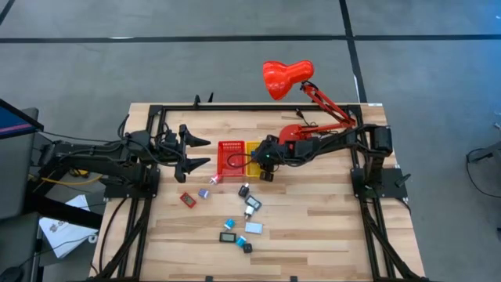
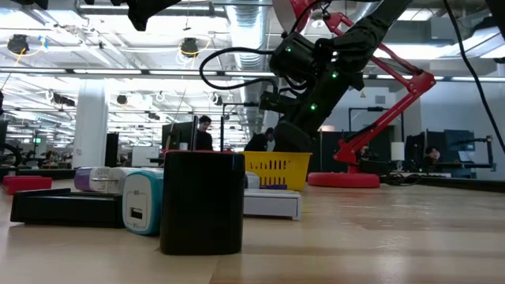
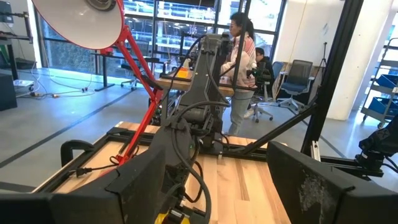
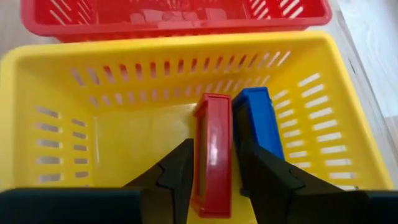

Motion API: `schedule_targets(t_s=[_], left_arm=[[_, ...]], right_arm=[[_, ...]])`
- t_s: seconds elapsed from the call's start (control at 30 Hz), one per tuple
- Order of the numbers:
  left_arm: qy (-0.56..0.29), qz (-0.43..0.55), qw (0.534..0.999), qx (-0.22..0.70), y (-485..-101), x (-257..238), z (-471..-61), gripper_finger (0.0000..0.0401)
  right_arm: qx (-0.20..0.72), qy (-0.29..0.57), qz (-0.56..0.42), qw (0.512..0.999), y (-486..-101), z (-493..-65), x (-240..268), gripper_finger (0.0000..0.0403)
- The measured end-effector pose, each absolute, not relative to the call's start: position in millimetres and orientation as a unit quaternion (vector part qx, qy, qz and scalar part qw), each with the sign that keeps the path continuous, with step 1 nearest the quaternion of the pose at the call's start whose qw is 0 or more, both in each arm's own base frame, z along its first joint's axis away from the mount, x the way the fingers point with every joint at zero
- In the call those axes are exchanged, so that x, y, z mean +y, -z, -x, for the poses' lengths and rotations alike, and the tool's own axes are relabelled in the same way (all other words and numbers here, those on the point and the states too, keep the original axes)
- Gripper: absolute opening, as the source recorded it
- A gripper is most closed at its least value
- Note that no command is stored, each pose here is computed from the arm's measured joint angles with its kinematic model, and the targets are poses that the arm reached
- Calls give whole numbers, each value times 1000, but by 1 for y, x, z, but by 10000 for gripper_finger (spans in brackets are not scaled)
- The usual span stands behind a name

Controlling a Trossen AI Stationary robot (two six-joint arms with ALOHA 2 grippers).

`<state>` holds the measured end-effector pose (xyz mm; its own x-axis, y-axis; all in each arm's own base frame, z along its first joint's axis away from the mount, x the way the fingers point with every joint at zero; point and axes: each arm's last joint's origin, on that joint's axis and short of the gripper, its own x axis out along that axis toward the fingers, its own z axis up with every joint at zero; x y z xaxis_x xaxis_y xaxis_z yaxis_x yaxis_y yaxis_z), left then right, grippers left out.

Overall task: Pick & Place Office items
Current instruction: Put the purple charger adapter into the red basket

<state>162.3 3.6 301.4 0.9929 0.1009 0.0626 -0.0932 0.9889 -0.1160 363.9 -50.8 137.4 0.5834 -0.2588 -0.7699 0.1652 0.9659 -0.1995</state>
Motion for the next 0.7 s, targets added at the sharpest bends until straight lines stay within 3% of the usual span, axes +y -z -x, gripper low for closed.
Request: schedule_targets(t_s=[0.43, 0.7], left_arm=[[-49, 57, 997, -34, -301, 4, -162, 273], [-49, 58, 997, -34, -301, 4, -162, 273]], right_arm=[[389, 110, 83, 911, -171, -379, -48, 125], [293, 103, 48, 949, -239, -376, -33, 125]])
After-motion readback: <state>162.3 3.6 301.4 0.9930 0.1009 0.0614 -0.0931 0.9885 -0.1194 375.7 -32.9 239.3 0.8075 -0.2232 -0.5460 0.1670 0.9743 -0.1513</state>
